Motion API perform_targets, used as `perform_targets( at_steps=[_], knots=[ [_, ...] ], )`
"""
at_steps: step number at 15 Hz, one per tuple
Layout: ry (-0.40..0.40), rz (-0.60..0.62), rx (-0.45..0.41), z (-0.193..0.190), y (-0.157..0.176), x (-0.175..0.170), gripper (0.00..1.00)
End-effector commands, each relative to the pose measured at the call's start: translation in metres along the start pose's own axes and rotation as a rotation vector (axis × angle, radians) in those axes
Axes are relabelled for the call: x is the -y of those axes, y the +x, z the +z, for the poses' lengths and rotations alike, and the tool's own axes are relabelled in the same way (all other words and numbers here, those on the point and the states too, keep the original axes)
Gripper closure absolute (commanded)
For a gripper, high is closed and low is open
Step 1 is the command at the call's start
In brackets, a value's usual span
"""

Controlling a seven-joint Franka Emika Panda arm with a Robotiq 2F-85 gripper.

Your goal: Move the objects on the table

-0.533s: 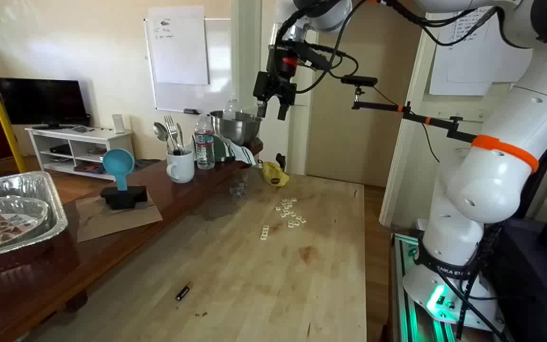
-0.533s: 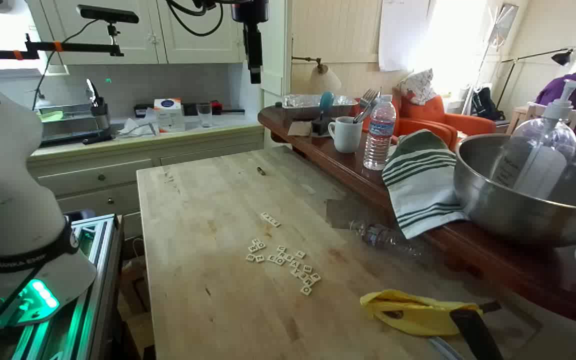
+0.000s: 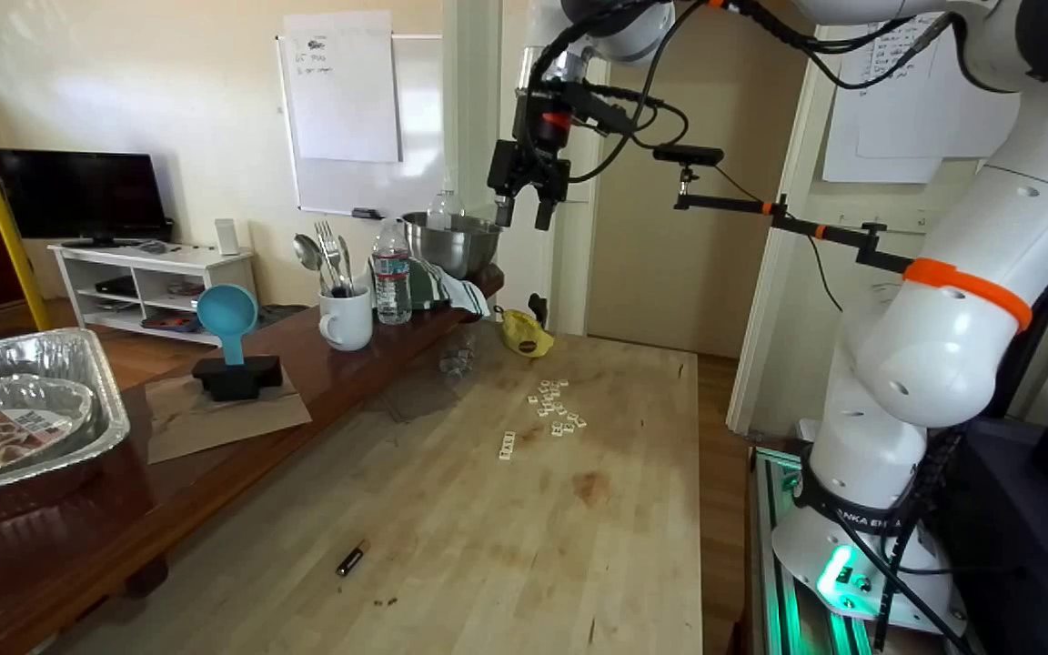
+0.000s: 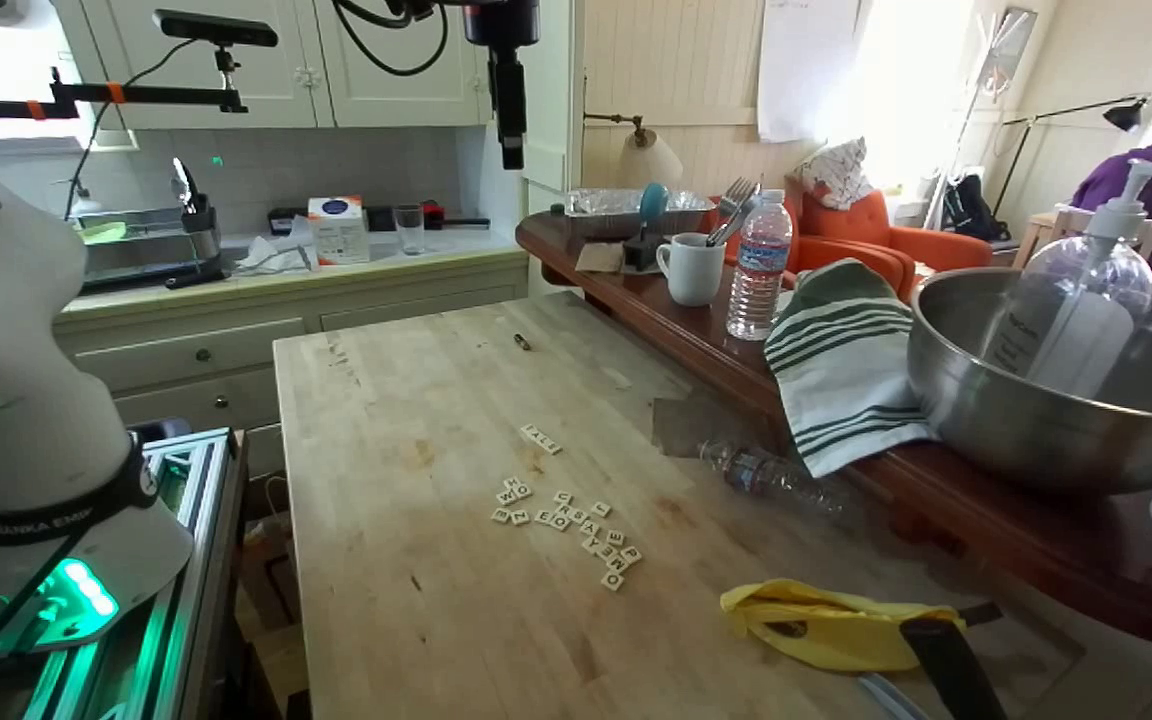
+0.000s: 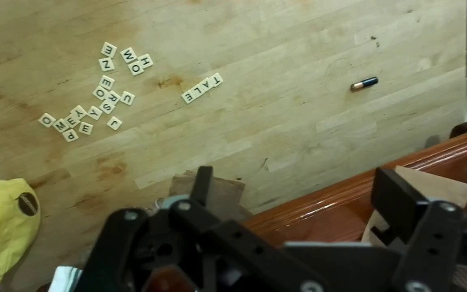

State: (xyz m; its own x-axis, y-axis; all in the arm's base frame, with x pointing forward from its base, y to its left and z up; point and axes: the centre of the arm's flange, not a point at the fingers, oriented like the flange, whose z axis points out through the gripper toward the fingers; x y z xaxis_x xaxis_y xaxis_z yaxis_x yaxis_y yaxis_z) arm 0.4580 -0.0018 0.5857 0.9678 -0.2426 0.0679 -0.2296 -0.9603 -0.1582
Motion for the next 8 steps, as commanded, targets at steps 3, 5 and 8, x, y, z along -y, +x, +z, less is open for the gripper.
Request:
perform_targets(
  at_steps=[3,5,8],
  knots=[
    [-0.089,0.075,-0.004,0.032,0.005,-0.052,0.0],
    [-0.078,-0.015,-0.044,0.045,0.005,-0.069,0.0],
    [0.002,-0.193,-0.069,0.065,0.006,-0.086,0.0]
  ],
)
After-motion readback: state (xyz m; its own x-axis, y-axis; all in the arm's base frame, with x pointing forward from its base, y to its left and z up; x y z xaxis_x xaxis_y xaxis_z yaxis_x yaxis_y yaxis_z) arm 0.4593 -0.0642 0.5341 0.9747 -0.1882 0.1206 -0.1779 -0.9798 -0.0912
